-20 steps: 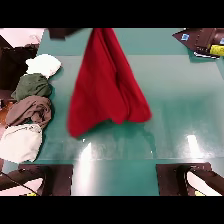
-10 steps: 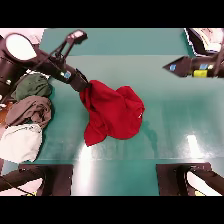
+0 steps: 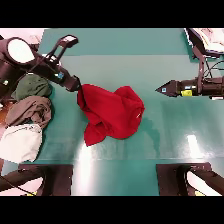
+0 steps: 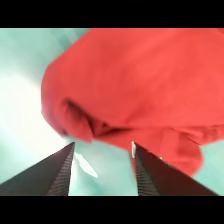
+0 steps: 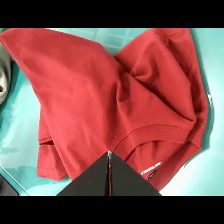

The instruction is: Fold the shirts.

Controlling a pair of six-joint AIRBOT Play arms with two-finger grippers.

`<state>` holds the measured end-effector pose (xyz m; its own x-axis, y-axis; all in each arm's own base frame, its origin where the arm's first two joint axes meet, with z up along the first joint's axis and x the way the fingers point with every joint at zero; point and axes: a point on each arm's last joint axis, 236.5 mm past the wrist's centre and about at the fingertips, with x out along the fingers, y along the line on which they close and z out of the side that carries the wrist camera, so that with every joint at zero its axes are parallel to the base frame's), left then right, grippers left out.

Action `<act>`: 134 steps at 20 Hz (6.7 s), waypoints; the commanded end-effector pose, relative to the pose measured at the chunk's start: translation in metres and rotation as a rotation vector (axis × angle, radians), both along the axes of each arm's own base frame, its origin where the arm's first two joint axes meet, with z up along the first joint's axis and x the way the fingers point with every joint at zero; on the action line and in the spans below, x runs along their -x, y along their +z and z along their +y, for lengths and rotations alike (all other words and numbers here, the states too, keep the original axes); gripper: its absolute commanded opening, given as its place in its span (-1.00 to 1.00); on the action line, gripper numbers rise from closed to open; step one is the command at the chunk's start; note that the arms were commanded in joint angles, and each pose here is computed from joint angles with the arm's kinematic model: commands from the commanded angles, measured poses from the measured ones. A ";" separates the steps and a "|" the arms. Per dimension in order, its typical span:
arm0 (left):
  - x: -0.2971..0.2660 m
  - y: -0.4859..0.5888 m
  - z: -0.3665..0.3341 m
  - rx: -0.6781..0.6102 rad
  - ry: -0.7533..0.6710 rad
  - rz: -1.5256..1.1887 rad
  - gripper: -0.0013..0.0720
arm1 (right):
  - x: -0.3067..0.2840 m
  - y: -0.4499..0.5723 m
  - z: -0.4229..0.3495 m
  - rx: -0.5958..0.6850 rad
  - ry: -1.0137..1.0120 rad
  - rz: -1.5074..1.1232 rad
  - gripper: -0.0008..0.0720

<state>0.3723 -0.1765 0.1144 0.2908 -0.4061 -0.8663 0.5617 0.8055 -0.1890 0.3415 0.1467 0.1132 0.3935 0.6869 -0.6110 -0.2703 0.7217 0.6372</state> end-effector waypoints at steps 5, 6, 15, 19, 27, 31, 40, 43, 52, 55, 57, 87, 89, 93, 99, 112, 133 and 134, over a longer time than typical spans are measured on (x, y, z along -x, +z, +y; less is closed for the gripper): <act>0.070 -0.106 -0.015 0.277 0.209 0.464 0.25 | 0.001 0.024 -0.004 0.007 -0.038 -0.096 -0.92; 0.075 -0.121 -0.018 0.304 0.247 0.492 0.25 | 0.001 0.028 -0.004 0.008 -0.042 -0.112 -0.92; 0.053 -0.156 -0.023 0.431 0.431 0.423 0.20 | 0.002 0.035 -0.005 0.005 -0.053 -0.134 -0.92; 0.058 -0.167 -0.038 0.421 0.413 0.444 0.19 | 0.004 0.029 -0.002 0.005 -0.045 -0.118 -0.92; 0.053 -0.125 -0.021 0.283 0.209 0.377 -0.90 | 0.076 -0.066 0.031 0.005 0.048 0.234 -0.90; 0.038 -0.082 -0.015 0.253 0.158 0.248 -0.90 | 0.140 -0.109 0.073 -0.126 0.078 0.496 0.77; 0.043 -0.082 -0.015 0.249 0.148 0.263 -0.90 | 0.153 -0.172 0.121 -0.096 -0.120 0.486 0.33; 0.045 -0.082 -0.015 0.248 0.144 0.271 -0.90 | 0.144 -0.185 0.139 -0.068 -0.125 0.497 0.33; 0.053 -0.077 -0.009 0.213 0.102 0.280 -0.90 | 0.087 -0.187 0.176 -0.014 -0.062 0.355 -0.92; 0.034 -0.035 0.020 0.186 0.124 0.176 -0.90 | 0.059 -0.126 0.147 -0.017 -0.026 0.207 -0.93; 0.023 0.006 0.046 0.194 0.168 0.086 -0.90 | 0.037 -0.073 0.104 -0.009 -0.073 0.107 -0.93; 0.080 -0.127 0.055 0.128 0.228 0.346 -0.89 | -0.009 0.010 0.032 0.187 0.051 0.152 -0.93; 0.068 -0.125 0.068 0.154 0.272 0.367 0.13 | -0.005 -0.007 0.041 0.198 0.084 0.190 -0.93; 0.060 -0.088 0.059 0.300 0.269 0.385 0.12 | -0.009 -0.003 0.042 0.193 0.075 0.166 -0.93; 0.058 -0.112 0.042 0.113 0.211 0.304 0.12 | -0.007 0.026 0.039 0.178 0.047 0.073 -0.93; 0.011 0.037 0.062 0.117 0.199 -0.075 -0.90 | -0.015 0.065 0.014 0.281 0.013 -0.054 -0.93; 0.102 0.310 0.054 0.306 0.151 -0.691 -0.91 | 0.072 0.314 -0.096 0.320 -0.378 -0.569 -0.94; 0.081 0.267 0.053 0.285 0.158 -0.561 -0.91 | 0.056 0.283 -0.101 0.327 -0.360 -0.448 -0.93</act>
<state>0.2577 -0.1206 0.4499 0.8241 -0.5040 -0.2587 0.5177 0.8554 -0.0172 0.2681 0.0622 0.4468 0.9005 0.2994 -0.3153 -0.2521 0.9504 0.1823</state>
